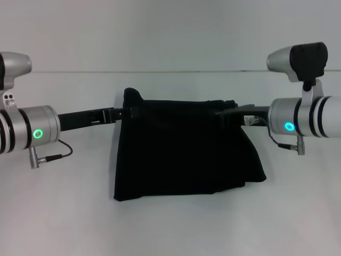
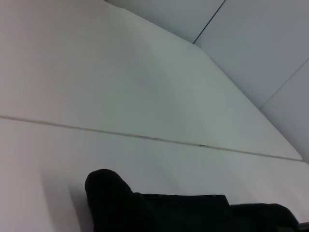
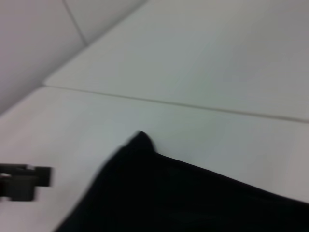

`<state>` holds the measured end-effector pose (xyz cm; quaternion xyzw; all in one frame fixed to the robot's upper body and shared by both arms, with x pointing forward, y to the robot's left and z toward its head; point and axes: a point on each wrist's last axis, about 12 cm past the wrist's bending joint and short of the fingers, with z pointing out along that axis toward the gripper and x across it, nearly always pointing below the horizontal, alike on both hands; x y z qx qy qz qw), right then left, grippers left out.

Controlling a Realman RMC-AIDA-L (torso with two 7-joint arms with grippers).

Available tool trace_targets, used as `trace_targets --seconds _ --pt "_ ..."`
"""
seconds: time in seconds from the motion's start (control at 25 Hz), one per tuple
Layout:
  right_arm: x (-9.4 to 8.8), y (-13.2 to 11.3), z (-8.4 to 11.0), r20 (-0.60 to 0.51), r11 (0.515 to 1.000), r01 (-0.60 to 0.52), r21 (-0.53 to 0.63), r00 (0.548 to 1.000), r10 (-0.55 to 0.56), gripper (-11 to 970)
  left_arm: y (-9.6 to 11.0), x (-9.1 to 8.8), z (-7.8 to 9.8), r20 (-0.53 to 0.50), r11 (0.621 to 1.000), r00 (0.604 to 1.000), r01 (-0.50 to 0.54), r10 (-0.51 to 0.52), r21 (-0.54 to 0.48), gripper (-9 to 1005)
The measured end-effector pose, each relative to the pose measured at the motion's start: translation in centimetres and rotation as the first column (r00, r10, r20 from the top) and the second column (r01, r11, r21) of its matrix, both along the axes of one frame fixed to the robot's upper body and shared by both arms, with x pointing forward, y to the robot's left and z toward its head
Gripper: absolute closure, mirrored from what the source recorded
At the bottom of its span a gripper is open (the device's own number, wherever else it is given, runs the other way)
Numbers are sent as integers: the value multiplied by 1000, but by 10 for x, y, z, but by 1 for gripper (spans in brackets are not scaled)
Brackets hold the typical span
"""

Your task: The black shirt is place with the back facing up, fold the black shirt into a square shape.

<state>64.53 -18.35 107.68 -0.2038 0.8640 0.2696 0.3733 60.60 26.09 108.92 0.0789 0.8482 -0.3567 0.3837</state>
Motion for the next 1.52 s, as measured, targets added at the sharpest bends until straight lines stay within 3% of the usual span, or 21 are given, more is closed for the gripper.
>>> trace_targets --seconds 0.52,0.76,1.0,1.24,1.52 --pt "-1 -28 -14 9 990 130 -53 992 -130 950 -1 -2 -2 -9 1000 1000 1 -1 -2 281" --pt "1 -43 -1 65 987 159 -15 985 -157 949 -1 -2 -2 -10 1000 1000 1 -1 -5 282" --pt "-6 -47 15 55 992 64 109 996 -70 950 -4 2 -2 -7 1000 1000 -10 10 -3 281" --pt "-18 -32 21 19 981 -100 168 995 98 949 -10 6 -2 -14 1000 1000 -8 8 -6 284" --pt "-24 -12 11 -15 978 -144 149 989 148 949 -12 8 -1 -12 1000 1000 -7 7 -4 287"
